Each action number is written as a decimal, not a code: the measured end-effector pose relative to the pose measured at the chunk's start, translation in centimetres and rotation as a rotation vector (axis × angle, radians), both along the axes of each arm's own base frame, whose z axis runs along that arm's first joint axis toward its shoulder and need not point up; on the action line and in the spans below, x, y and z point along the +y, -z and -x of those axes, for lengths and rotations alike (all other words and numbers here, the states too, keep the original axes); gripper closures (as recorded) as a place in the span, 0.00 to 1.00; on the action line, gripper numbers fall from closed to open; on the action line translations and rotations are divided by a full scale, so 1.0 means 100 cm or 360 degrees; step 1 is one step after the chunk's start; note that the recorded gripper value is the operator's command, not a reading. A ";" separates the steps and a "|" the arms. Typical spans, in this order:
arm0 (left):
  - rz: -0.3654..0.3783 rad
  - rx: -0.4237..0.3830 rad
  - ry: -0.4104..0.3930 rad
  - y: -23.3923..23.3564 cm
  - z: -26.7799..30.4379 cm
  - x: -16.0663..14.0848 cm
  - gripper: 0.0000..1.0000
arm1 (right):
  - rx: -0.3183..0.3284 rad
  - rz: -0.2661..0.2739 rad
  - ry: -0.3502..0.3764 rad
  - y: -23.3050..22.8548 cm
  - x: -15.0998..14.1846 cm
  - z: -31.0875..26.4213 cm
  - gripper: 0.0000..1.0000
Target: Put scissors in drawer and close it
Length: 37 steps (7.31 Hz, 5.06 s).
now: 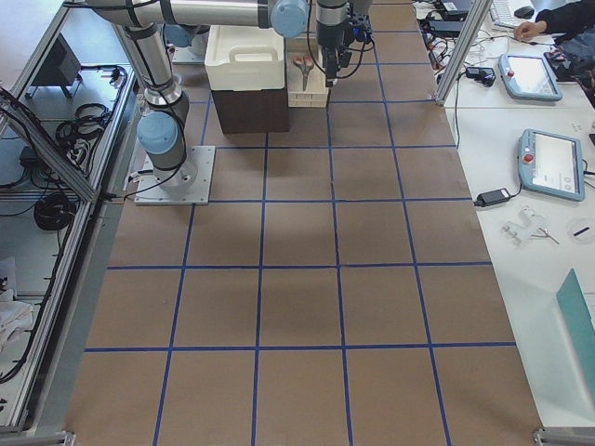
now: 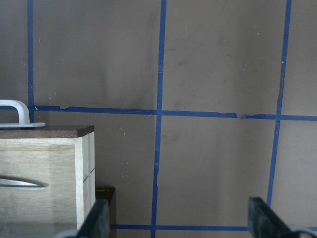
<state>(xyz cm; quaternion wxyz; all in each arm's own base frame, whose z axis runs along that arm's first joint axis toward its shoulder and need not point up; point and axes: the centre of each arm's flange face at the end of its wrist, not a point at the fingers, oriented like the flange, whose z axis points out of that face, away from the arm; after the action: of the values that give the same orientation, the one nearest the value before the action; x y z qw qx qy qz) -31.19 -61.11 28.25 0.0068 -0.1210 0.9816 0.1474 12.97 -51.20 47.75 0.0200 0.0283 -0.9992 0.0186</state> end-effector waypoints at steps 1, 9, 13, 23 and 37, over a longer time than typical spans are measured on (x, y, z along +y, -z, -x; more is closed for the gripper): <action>-0.0017 -0.0002 -0.0001 0.002 -0.002 0.006 0.00 | 0.0000 -0.0001 -0.0003 0.000 0.000 0.000 0.00; -0.0105 0.0039 -0.0038 -0.002 -0.004 0.035 0.00 | 0.0002 -0.0010 -0.0008 0.003 0.000 0.001 0.00; -0.0175 0.0037 -0.0065 -0.001 -0.009 0.056 0.00 | 0.0002 -0.0013 -0.0008 0.005 0.001 0.001 0.00; -0.0349 -0.0006 -0.0115 -0.002 -0.018 0.093 0.00 | 0.0003 -0.0007 -0.0008 0.005 0.000 0.002 0.00; 0.0160 0.0065 0.0151 -0.133 -0.110 0.049 0.00 | 0.0002 -0.0001 -0.0011 0.005 0.000 0.002 0.00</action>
<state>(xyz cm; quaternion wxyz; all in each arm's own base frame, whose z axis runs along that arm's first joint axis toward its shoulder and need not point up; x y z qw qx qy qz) -20.21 -56.25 41.59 -0.0124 -0.0716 0.9923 0.0999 12.80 -51.20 47.28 0.0206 0.0319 -0.9991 0.0184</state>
